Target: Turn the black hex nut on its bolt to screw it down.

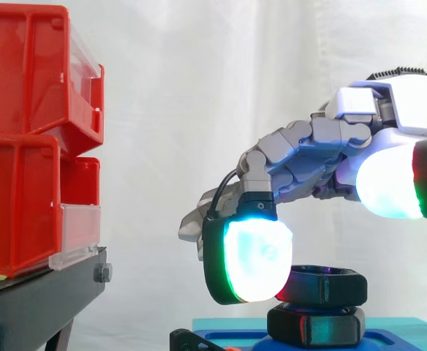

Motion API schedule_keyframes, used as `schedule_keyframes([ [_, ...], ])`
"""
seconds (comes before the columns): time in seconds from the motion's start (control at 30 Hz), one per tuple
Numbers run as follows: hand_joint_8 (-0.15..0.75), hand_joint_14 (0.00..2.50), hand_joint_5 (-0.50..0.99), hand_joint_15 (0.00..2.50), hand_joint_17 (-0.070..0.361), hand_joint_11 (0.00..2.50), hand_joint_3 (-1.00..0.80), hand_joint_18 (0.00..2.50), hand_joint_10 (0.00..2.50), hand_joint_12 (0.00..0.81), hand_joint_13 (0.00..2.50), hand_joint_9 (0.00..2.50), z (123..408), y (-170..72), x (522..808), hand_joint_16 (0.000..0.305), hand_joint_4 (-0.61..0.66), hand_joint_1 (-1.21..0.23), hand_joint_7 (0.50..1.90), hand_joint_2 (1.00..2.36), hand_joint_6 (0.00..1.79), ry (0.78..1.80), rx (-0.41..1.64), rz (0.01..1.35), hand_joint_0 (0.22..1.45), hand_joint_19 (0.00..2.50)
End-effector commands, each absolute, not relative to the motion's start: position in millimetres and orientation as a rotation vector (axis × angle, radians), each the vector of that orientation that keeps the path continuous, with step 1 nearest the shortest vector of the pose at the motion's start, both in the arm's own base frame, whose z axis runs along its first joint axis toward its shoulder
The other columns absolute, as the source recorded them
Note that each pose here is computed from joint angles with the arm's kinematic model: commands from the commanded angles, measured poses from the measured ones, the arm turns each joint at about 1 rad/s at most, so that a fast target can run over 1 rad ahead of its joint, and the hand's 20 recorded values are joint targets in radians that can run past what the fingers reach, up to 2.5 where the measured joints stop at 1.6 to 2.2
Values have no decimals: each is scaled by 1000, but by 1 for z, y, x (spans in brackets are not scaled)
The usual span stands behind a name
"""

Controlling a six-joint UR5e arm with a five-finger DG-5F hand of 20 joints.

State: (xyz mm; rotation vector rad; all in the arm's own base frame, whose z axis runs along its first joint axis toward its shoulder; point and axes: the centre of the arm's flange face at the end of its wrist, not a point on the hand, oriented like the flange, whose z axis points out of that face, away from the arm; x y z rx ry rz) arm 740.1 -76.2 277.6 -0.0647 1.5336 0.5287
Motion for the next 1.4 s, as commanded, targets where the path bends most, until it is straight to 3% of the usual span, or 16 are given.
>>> schedule_keyframes([
  [0.0,315,6,-167,151,93,428,-500,117,10,346,400,490,277,-79,739,41,237,-343,951,1000,626,1539,-70,526,493,139],
  [0.77,314,5,-166,150,93,421,-500,117,10,344,398,490,276,-101,735,41,245,-339,937,1000,631,1529,-88,516,494,136],
  [0.97,311,5,-165,147,93,421,-500,114,12,344,398,489,256,-92,743,41,245,-339,954,1000,620,1525,-88,531,494,143],
  [1.37,314,7,-164,150,93,427,-500,117,12,344,399,486,257,-76,748,41,247,-338,970,1000,611,1510,-72,544,494,143],
])
